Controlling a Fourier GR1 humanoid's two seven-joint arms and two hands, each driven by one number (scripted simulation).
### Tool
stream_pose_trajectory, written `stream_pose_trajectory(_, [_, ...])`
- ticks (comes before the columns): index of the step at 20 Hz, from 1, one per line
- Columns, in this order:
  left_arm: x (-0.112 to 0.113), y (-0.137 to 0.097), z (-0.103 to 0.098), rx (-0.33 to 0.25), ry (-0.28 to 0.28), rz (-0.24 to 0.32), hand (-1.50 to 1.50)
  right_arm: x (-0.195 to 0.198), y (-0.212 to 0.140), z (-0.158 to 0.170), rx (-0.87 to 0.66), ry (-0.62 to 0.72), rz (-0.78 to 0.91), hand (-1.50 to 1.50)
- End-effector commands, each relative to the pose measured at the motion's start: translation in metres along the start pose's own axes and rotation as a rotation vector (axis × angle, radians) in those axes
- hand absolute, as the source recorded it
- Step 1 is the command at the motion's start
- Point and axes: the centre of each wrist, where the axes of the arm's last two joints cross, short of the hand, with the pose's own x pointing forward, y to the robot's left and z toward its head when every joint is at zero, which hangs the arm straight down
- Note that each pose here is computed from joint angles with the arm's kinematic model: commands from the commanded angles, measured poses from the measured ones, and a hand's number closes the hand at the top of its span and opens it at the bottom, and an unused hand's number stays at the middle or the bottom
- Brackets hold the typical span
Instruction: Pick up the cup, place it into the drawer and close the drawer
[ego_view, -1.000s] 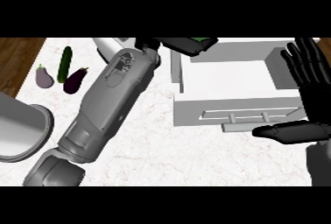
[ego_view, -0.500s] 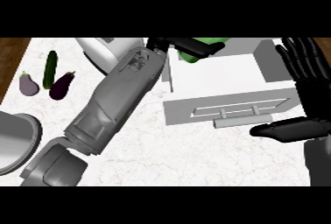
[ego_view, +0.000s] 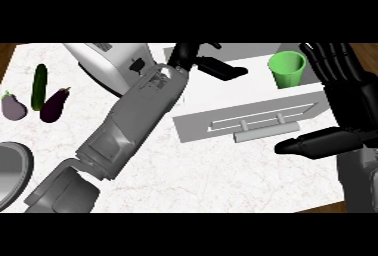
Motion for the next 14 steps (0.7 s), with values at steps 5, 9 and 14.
stream_pose_trajectory(5, [-0.013, 0.001, 0.008, 0.023, -0.079, 0.203, -1.50, -0.002, 0.022, -0.011, 0.230, -0.027, -0.151, 1.50])
stream_pose_trajectory(9, [0.005, -0.002, 0.005, 0.058, -0.185, 0.311, -1.50, -0.005, 0.037, -0.012, 0.458, -0.032, -0.208, 1.50])
stream_pose_trajectory(14, [0.012, 0.001, 0.001, 0.134, -0.203, 0.350, -1.50, 0.003, 0.032, -0.003, 0.692, 0.165, 0.024, 1.50])
